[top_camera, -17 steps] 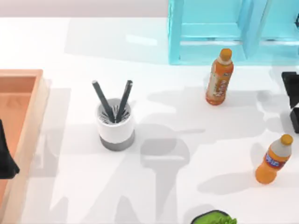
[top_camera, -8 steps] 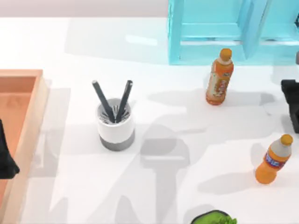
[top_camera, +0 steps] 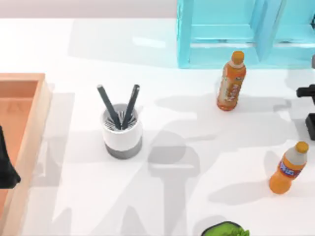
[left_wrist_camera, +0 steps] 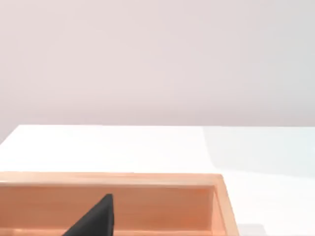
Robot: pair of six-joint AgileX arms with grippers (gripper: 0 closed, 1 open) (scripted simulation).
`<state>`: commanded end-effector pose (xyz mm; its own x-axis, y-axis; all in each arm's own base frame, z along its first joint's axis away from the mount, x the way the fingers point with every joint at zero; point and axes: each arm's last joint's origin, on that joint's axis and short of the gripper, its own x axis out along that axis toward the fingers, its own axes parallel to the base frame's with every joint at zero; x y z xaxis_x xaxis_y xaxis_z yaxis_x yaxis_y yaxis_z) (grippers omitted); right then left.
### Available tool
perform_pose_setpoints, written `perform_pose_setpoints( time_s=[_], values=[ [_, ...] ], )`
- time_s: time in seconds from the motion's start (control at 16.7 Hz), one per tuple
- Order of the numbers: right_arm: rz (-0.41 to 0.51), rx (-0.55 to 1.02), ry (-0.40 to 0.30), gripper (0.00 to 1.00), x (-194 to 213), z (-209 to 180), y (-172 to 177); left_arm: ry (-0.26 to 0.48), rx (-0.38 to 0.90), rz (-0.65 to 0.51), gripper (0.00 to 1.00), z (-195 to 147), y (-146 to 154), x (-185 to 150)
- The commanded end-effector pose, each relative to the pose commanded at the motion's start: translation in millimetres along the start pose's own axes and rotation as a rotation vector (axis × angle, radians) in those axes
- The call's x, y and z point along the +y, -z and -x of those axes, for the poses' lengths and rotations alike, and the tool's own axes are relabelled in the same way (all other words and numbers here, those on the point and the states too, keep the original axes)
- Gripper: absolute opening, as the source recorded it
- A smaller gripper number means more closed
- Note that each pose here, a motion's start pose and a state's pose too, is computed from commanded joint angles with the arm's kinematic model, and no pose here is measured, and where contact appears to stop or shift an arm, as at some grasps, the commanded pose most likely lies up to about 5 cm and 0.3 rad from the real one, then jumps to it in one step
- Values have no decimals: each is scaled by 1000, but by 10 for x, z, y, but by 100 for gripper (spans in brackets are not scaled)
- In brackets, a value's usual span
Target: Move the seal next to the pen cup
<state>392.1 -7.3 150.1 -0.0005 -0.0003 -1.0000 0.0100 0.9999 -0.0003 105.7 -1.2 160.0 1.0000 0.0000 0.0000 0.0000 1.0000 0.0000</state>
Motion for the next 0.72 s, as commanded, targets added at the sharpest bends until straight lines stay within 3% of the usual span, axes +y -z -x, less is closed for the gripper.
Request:
perform_pose_setpoints(
  time_s=[0.12, 0.18, 0.72],
  values=[
    [0, 0, 0, 2, 0, 0, 0, 0, 0, 0, 100, 0, 0, 0],
    [0, 0, 0, 0, 0, 0, 0, 0, 0, 0, 100, 0, 0, 0],
    [-1, -1, 0, 0, 7, 10, -2, 0, 0, 0, 100, 0, 0, 0]
  ],
)
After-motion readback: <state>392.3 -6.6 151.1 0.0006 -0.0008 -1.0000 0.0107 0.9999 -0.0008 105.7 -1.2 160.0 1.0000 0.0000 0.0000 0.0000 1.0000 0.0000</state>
